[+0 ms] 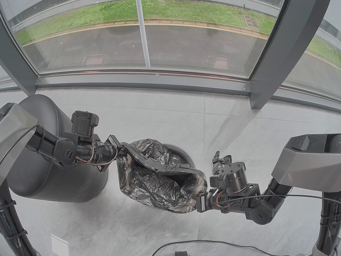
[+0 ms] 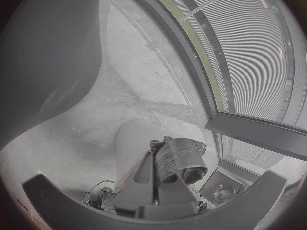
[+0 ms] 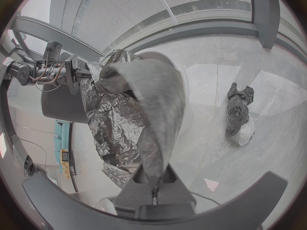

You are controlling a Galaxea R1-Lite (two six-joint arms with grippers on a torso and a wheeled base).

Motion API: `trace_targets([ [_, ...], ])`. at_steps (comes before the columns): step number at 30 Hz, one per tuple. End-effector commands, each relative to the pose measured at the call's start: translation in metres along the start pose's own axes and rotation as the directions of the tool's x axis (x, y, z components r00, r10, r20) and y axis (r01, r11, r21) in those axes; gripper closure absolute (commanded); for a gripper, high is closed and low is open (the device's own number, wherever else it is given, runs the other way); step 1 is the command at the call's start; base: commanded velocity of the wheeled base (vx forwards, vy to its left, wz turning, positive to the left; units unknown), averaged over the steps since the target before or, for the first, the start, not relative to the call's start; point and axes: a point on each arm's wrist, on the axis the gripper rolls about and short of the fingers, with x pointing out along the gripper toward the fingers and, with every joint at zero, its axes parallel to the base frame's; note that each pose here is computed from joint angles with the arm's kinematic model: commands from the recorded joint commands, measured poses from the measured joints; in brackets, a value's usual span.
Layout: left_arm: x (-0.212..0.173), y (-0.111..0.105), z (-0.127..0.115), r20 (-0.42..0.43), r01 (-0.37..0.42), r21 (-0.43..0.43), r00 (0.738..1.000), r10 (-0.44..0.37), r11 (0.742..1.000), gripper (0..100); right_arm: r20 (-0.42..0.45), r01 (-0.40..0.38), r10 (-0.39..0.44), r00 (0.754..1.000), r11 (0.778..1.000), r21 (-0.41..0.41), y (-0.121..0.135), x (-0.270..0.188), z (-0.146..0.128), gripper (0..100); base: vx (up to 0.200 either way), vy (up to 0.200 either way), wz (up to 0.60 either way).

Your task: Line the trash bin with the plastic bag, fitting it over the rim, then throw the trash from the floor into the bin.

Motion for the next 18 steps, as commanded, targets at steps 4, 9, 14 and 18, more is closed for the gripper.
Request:
trace_targets([
  [4, 0.011, 0.008, 0.005, -0.003, -0.021, -0.008, 1.000, 0.021, 1.000, 100, 0.001, 0.011, -0.011, 1.000, 1.000, 0.008, -0.005, -0.001, -0.001, 100, 0.000, 0.000, 0.00],
  [9, 0.016, 0.014, 0.006, -0.008, -0.034, -0.015, 0.999, 0.034, 0.999, 100, 0.012, 0.012, -0.012, 1.000, 1.000, 0.009, -0.008, -0.005, -0.004, 100, 0.000, 0.000, 0.00],
  [14, 0.017, 0.015, 0.006, -0.009, -0.036, -0.016, 0.999, 0.036, 0.999, 100, 0.017, 0.013, -0.013, 1.000, 1.000, 0.011, -0.010, -0.006, -0.006, 100, 0.000, 0.000, 0.00],
  [18, 0.017, 0.015, 0.006, -0.010, -0.037, -0.017, 0.999, 0.037, 0.999, 100, 0.013, 0.014, -0.014, 1.000, 1.000, 0.013, -0.011, -0.006, -0.007, 100, 0.000, 0.000, 0.00],
])
